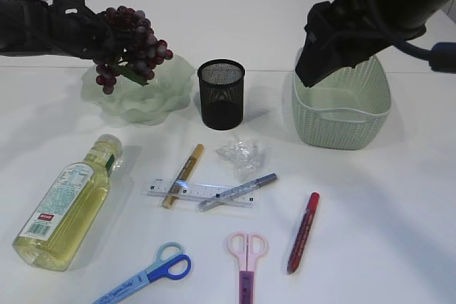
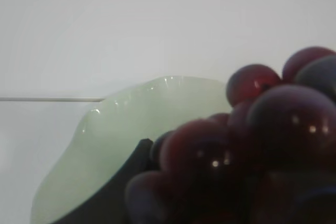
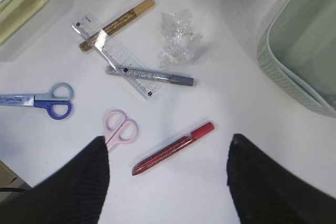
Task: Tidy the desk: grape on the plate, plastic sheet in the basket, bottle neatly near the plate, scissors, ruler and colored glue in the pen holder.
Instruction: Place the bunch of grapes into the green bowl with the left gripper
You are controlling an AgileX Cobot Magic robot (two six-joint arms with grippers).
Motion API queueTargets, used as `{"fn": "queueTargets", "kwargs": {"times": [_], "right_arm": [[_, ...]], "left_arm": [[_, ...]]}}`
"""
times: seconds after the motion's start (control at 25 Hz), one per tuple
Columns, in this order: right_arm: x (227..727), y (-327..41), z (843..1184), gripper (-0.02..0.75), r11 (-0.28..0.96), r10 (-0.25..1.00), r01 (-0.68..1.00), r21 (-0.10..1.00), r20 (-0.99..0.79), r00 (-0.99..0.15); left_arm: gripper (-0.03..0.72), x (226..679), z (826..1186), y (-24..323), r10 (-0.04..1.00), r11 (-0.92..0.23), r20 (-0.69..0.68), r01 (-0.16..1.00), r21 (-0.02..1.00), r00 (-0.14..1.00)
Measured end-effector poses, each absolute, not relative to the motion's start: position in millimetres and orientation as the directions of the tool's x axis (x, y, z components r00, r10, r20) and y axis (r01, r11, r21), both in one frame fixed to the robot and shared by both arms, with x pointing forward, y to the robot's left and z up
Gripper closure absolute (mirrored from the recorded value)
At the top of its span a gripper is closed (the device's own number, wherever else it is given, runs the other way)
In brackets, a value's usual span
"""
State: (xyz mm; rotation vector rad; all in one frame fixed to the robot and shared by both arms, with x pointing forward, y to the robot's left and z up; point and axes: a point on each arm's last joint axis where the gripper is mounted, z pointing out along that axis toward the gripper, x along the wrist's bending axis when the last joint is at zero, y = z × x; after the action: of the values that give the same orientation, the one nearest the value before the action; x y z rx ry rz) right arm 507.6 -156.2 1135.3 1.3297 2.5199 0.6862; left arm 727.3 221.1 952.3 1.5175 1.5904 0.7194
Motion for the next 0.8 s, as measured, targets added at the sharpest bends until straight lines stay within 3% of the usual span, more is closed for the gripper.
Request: {"fn": "queueTargets", "kwargs": {"times": [0.4,0.8], "right_arm": [[507.2,-156.4,1135.0,0.193,0.485,0.821,0.726,0.488,0.032,-0.57],[507.2,-156.4,1135.0,0.193,0.485,0.821,0.726,0.488,0.032,-0.57]], "left_arm": [[0.502,728.1,949.0,220.6,0.986,0.109,-0.161,0.531,0.84,0.051],[0.375,727.8,949.3,217.9,0.984,0.075,-0.147,0.53,0.845,0.096]]}}
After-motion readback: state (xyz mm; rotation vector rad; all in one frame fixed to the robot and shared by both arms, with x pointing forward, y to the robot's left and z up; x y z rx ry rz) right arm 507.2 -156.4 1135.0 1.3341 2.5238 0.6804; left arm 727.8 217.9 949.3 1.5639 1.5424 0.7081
